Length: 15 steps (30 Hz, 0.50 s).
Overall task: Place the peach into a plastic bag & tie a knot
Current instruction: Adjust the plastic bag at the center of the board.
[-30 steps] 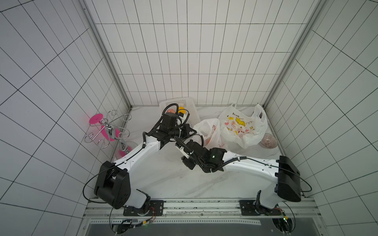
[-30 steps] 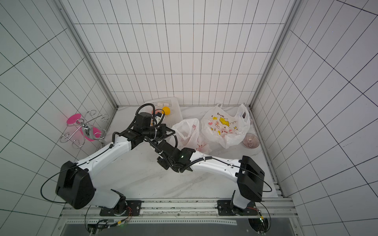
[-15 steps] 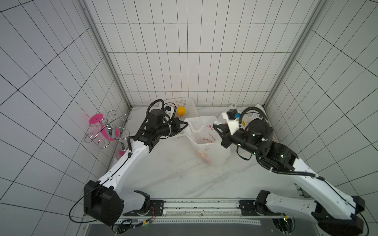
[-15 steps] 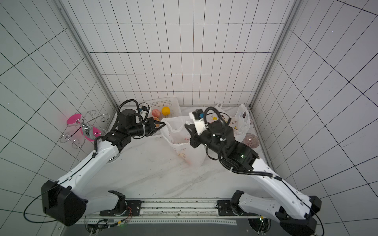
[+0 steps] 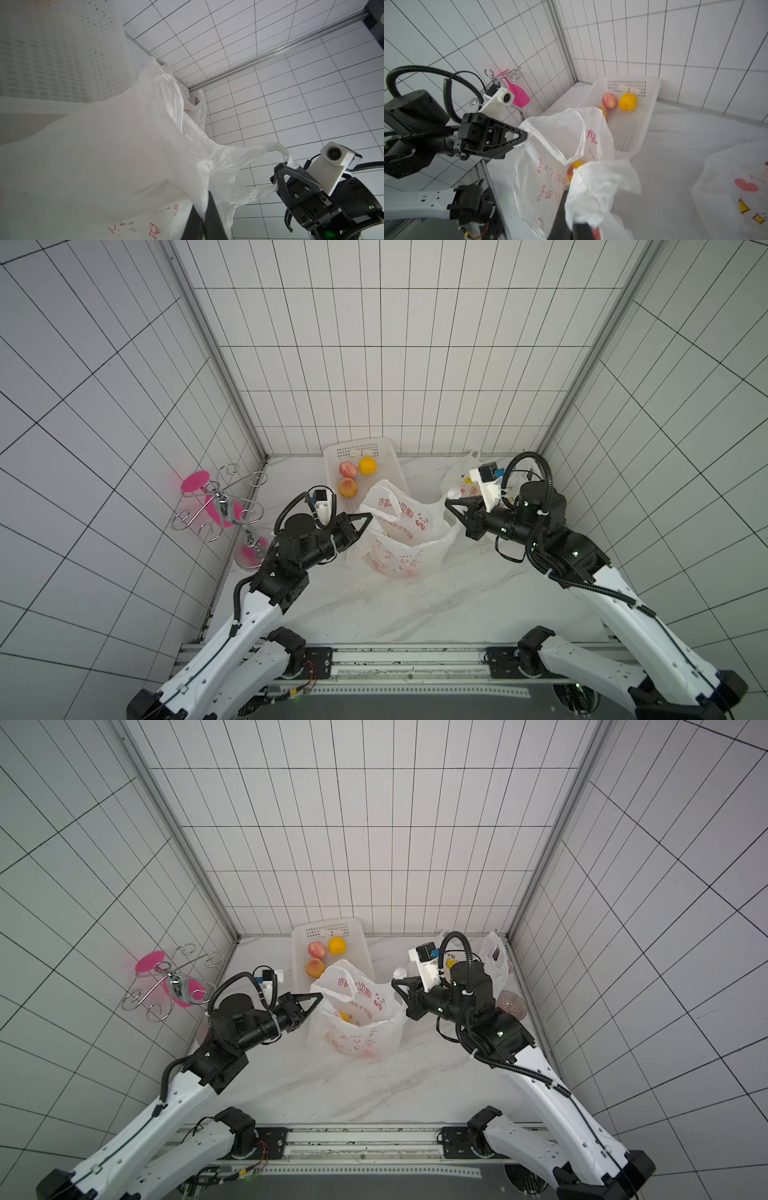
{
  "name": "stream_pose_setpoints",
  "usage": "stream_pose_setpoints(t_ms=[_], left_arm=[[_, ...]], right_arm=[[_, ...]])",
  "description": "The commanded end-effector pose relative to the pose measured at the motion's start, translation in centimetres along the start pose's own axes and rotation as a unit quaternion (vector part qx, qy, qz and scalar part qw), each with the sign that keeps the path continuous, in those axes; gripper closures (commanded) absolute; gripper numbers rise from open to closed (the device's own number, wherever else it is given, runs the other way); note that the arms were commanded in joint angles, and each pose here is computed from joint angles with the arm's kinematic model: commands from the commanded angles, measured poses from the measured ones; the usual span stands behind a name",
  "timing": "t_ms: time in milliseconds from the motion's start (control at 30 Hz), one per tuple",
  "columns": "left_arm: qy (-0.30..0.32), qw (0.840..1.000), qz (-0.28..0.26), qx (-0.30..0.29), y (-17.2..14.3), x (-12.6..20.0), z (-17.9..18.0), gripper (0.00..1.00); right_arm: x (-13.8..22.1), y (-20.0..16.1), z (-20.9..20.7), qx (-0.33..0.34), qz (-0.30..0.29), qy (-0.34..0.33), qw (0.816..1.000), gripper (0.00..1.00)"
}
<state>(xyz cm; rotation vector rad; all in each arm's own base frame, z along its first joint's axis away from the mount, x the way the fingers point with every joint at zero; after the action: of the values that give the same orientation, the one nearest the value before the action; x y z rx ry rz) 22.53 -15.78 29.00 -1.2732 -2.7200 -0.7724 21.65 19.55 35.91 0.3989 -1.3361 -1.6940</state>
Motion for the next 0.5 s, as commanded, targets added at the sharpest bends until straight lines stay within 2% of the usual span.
stream_pose_setpoints(t_ms=[0, 100, 200, 367, 467], left_arm=[[0.123, 0.988, -0.009, -0.096, 0.5, 2.4, 1.5, 0.79], [0.171, 0.971, -0.009, -0.167, 1.5, 4.2, 0.7, 0.65], [0.185, 0.960, -0.002, -0.211, 2.6, 5.0, -1.1, 0.54], [0.142, 0.951, 0.005, -0.275, 4.3, 5.1, -6.8, 0.49], [0.097, 0.936, 0.050, -0.336, 2.8, 3.6, -11.0, 0.47]], right_arm=[[-1.3, -3.5, 1.1, -0.050, 0.037, 0.062, 0.996, 1.00], [-1.6, -5.5, 2.0, -0.055, 0.063, 0.070, 0.994, 1.00], [-2.0, -6.8, 2.8, -0.057, 0.078, 0.076, 0.992, 1.00], [-2.4, -7.6, 2.9, -0.063, 0.080, 0.079, 0.992, 1.00], [-2.3, -7.6, 2.8, -0.060, 0.075, 0.078, 0.992, 1.00]])
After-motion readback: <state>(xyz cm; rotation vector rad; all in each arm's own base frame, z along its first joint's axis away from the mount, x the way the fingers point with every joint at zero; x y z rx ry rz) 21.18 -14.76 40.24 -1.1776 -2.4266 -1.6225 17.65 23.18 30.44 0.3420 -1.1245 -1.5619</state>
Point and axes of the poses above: each gripper's point midway between its finger pads, its own x axis back along the fingers, its own z axis along the line the jaws close on, y = z × x, the point moved 5 cm from there along x, back along the fingers
